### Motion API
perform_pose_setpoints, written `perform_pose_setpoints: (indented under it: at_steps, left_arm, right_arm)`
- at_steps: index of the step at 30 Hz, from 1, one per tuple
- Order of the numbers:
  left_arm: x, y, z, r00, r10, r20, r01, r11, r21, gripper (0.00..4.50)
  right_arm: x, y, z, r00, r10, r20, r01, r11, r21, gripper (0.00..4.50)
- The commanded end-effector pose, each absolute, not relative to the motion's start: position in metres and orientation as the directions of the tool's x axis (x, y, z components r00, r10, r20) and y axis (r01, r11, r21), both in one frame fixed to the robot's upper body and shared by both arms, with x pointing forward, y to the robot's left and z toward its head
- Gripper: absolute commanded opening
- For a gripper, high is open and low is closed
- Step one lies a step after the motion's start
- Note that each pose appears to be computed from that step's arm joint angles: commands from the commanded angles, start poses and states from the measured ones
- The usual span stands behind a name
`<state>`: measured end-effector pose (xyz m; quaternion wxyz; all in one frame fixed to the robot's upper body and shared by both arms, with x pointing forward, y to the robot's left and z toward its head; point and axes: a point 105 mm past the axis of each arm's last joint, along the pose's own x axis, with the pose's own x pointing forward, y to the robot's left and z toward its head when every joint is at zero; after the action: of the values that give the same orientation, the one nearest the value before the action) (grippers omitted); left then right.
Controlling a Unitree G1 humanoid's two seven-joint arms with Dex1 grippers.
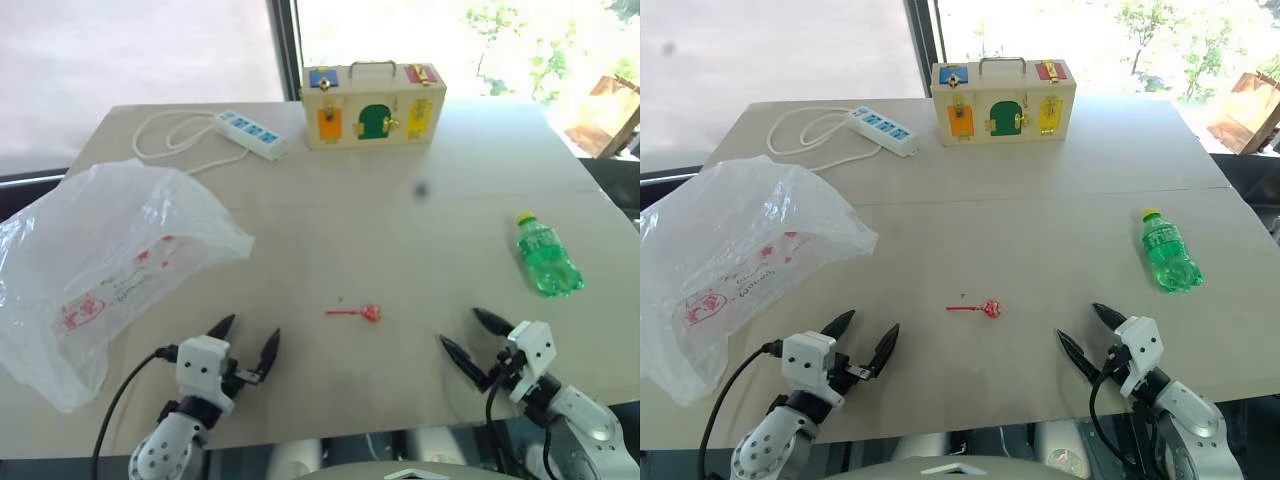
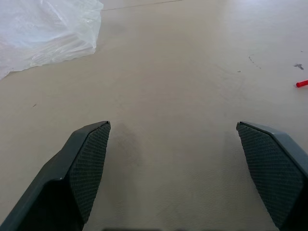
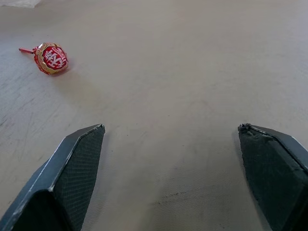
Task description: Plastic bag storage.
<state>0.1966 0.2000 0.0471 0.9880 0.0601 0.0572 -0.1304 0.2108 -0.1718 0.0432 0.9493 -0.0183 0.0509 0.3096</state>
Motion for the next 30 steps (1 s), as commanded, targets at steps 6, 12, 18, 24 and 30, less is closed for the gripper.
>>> perform_pose_setpoints:
  at_steps: [6,12,18,24,30]
  left_arm:
    - [0.190,0.205,0.045,0.962,-0.221,-0.161,0.238,0.967,0.094,4.46]
    - [0.190,0.204,0.046,0.964,-0.210,-0.161,0.228,0.969,0.097,4.46]
    - [0.190,0.201,0.048,0.967,-0.201,-0.157,0.218,0.971,0.095,4.46]
    - [0.190,0.200,0.050,0.969,-0.192,-0.153,0.208,0.973,0.095,4.46]
    - [0.183,0.209,0.069,0.994,-0.066,-0.088,0.076,0.991,0.110,4.46]
  right_arm:
    - [0.216,-0.175,0.047,0.784,0.611,-0.112,-0.618,0.785,-0.046,4.50]
    - [0.222,-0.176,0.049,0.775,0.623,-0.106,-0.630,0.774,-0.060,4.50]
    - [0.222,-0.174,0.049,0.767,0.633,-0.104,-0.640,0.766,-0.061,4.50]
    - [0.223,-0.173,0.048,0.764,0.637,-0.102,-0.644,0.762,-0.063,4.50]
    - [0.231,-0.164,0.052,0.734,0.674,-0.085,-0.679,0.732,-0.063,4.50]
